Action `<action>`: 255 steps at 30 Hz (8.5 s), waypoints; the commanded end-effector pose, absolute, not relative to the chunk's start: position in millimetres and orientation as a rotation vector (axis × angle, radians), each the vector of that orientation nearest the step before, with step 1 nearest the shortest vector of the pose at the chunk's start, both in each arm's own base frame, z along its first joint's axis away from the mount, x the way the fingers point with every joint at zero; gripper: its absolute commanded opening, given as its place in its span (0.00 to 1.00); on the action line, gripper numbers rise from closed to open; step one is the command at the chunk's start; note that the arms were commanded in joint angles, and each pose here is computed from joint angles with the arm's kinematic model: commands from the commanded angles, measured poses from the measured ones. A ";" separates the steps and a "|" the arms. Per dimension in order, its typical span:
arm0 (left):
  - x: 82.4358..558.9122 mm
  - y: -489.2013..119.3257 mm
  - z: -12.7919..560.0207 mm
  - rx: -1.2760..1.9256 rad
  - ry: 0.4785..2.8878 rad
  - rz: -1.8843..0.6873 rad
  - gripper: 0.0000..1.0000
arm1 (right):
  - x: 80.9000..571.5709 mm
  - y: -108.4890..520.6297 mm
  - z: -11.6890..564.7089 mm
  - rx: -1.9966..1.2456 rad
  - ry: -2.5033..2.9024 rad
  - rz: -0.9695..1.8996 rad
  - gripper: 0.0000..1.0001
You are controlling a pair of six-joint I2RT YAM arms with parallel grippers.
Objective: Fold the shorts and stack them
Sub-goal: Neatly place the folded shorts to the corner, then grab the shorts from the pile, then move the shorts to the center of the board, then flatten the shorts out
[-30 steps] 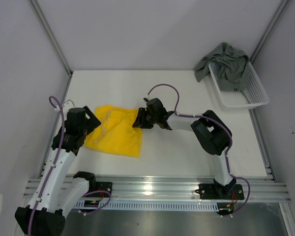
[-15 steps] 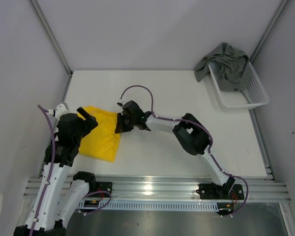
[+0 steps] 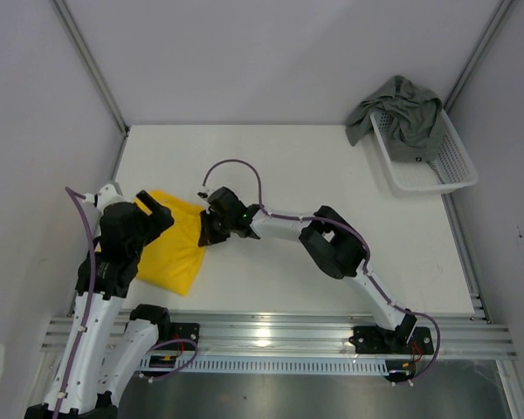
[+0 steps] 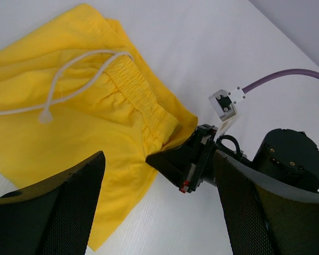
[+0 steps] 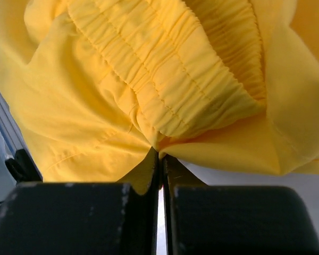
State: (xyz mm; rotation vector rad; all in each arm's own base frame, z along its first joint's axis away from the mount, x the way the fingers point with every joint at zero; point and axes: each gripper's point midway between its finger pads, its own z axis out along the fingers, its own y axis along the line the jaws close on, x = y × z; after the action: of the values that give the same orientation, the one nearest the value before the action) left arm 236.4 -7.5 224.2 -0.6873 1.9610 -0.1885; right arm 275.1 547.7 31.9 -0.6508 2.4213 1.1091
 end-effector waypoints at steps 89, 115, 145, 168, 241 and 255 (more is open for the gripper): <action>243.8 -15.9 238.3 -0.615 1.937 -0.227 0.84 | 243.2 568.1 21.7 -1.511 1.957 0.909 0.00; 246.2 -35.6 256.0 -0.467 1.896 -0.337 0.97 | 313.9 427.2 164.1 -0.729 2.120 0.948 0.83; 280.1 -155.6 185.8 -0.205 1.915 -0.633 0.99 | 596.6 -66.5 233.0 0.746 1.841 -0.093 0.99; 280.8 -178.4 124.2 -0.191 1.978 -0.695 0.99 | 690.0 -137.9 108.8 0.736 1.750 -0.466 0.75; 231.2 -214.0 225.8 0.087 2.012 -0.683 0.99 | 299.0 169.6 91.2 0.383 2.393 0.857 0.81; 229.8 -215.8 224.4 0.090 2.024 -0.634 0.99 | 301.5 198.3 60.8 0.472 2.378 1.084 0.76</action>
State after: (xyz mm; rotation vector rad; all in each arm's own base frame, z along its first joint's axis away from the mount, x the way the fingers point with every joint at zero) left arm 225.1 -215.0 200.7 0.0895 2.0885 -0.6318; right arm 289.5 185.0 44.7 0.4903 2.4733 0.9725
